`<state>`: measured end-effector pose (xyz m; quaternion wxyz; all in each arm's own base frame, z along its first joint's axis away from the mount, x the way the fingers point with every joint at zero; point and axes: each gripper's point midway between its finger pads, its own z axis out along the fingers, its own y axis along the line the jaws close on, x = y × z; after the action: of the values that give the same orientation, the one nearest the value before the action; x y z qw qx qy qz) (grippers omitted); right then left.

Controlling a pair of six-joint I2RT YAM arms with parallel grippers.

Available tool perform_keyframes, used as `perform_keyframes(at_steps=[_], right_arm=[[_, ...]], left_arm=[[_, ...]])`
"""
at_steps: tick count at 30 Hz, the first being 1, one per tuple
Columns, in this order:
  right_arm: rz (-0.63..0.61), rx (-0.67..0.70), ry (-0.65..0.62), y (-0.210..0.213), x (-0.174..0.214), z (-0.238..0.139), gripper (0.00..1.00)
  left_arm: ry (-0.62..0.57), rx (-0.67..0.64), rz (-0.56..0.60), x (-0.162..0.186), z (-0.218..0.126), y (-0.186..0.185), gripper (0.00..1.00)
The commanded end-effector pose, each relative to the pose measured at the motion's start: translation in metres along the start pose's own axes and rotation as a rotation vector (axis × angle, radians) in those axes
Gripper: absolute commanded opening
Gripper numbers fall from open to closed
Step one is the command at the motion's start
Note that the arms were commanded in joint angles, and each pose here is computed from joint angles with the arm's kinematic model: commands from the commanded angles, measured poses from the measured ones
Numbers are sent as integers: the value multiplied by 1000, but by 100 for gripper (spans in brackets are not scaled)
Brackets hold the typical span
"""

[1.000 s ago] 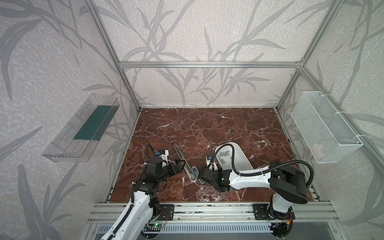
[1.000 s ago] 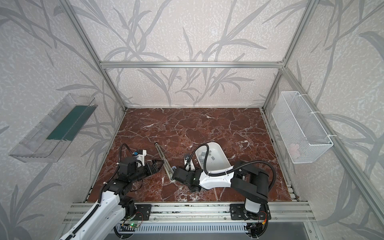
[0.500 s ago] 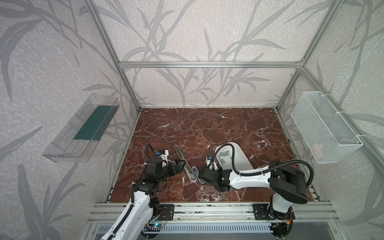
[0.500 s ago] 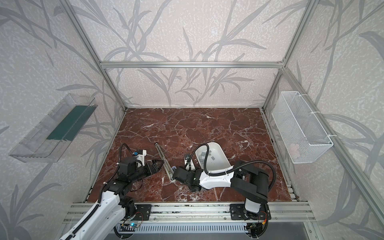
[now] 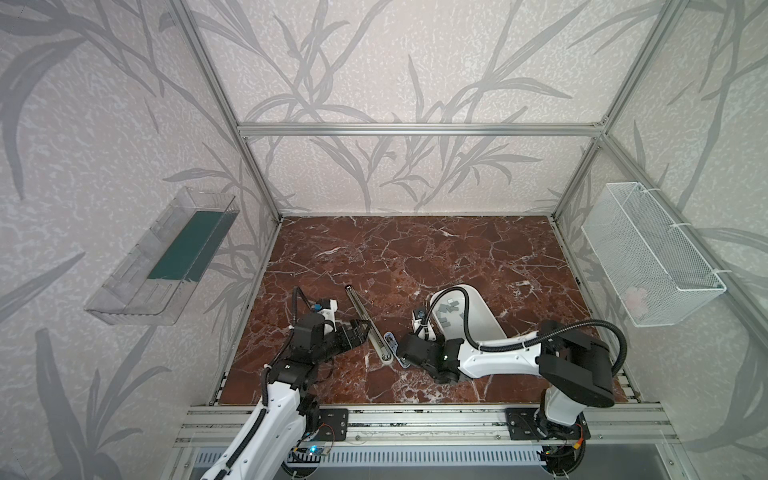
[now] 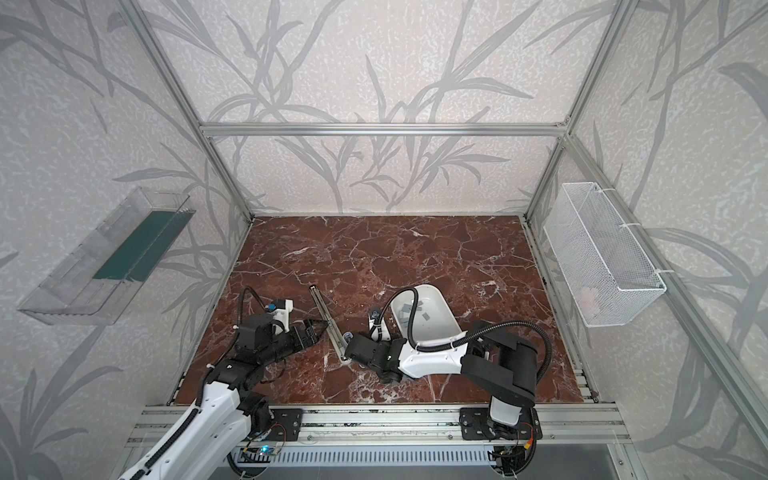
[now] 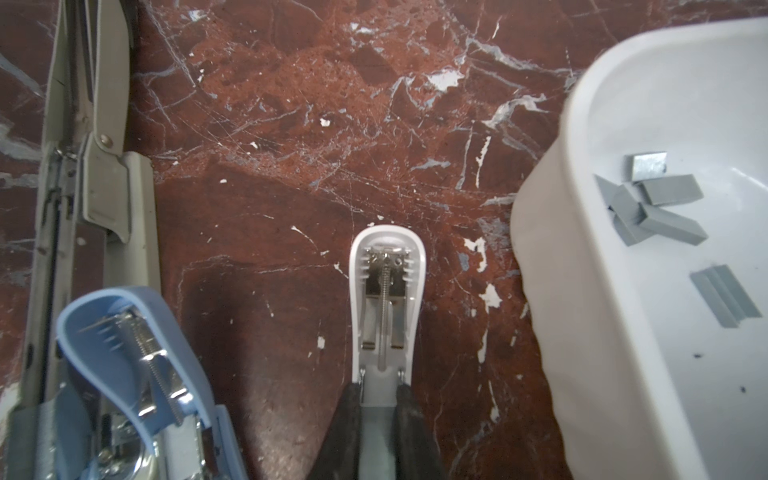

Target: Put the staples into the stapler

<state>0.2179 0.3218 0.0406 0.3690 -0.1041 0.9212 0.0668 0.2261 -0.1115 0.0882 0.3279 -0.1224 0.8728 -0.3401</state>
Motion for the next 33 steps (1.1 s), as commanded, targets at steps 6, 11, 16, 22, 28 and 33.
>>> perform_keyframes(at_steps=[6,11,16,22,28,33], right_arm=[[-14,32,10,-8,7,6,6],[-17,35,12,-8,8,7,6],[-15,34,13,-8,8,7,6],[-17,35,19,-8,10,8,6],[-14,34,24,-9,11,7,5],[0,30,28,-11,11,4,11]], left_arm=[[-28,20,10,-9,-3,-9,99],[-28,19,10,-9,-3,-8,99],[-27,19,10,-9,-2,-8,99],[-26,18,9,-9,-2,-8,99],[-27,19,9,-9,-2,-8,99],[-27,18,10,-9,-2,-8,99]])
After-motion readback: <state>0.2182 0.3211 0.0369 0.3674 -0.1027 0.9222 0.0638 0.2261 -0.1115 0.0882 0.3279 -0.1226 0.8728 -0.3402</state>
